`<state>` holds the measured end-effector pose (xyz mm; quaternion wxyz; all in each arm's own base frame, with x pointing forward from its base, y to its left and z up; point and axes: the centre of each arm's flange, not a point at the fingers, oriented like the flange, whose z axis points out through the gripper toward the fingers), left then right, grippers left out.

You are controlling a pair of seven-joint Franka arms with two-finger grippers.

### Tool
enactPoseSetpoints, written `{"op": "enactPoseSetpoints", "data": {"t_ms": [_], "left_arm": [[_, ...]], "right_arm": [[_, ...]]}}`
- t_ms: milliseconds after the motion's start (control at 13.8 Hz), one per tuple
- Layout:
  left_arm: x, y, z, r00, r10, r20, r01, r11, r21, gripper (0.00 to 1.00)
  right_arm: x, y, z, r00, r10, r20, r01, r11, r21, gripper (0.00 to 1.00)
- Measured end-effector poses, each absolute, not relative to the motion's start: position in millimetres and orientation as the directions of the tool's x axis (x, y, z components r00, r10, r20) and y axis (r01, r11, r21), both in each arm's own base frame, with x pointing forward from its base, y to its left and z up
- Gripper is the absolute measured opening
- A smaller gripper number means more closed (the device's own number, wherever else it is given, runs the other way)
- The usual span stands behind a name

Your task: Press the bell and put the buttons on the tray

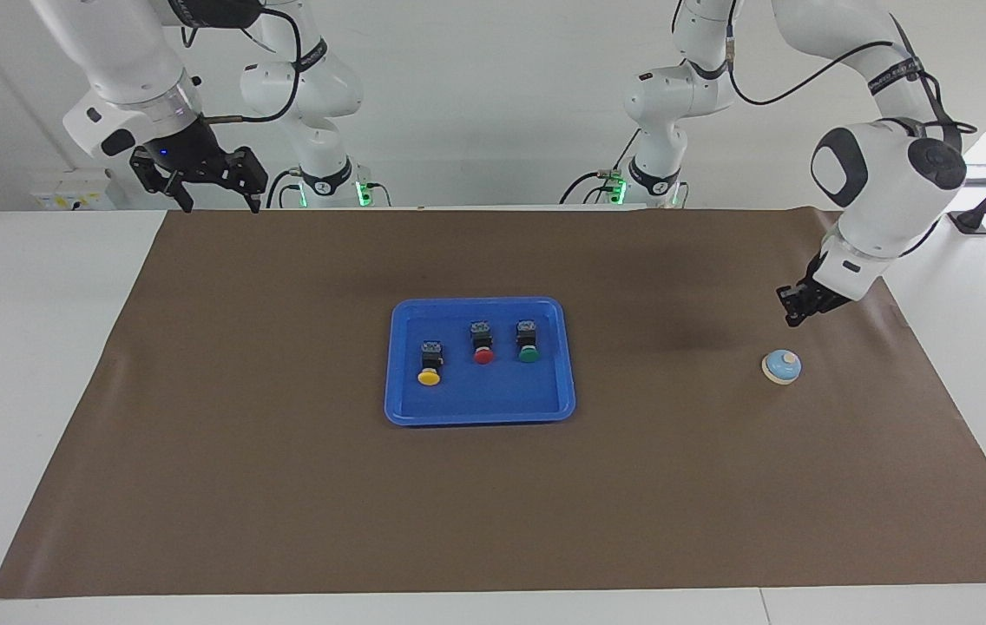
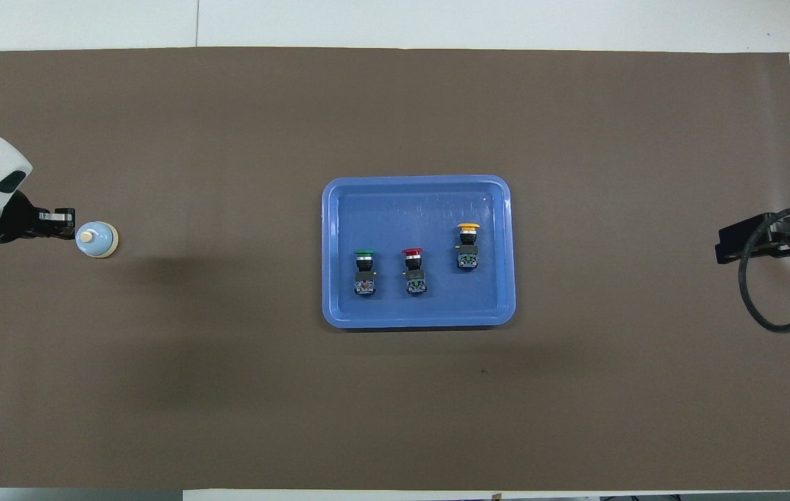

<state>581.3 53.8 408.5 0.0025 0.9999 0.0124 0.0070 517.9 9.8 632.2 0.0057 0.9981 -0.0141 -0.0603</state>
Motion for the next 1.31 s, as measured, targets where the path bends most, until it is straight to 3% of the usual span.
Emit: {"op": "enactPoseSetpoints", "data": {"t_ms": [581, 1018, 1163, 1308], "left_arm": [[597, 76, 338, 0.998, 0.057, 0.018, 0.057, -0.998, 0.012, 0.01], [597, 76, 341, 0.998, 0.056, 0.034, 0.056, -0.998, 0.01, 0.01], [603, 74, 362, 0.999, 0.051, -0.006, 0.051, -0.999, 0.014, 0.07], [607, 66, 410, 0.998, 0.036, -0.052, 0.037, -0.999, 0.017, 0.3]], "right_arm": [[518, 10, 632, 0.992, -0.029, -0.12, -0.028, -1.0, 0.013, 1.0], [518, 10, 632, 0.992, -0.029, -0.12, -0.028, -1.0, 0.013, 1.0], [518, 10, 632, 0.992, -0.029, -0.12, -0.028, -1.0, 0.013, 1.0], [518, 10, 632, 0.992, -0.029, -0.12, -0.028, -1.0, 0.013, 1.0]]}}
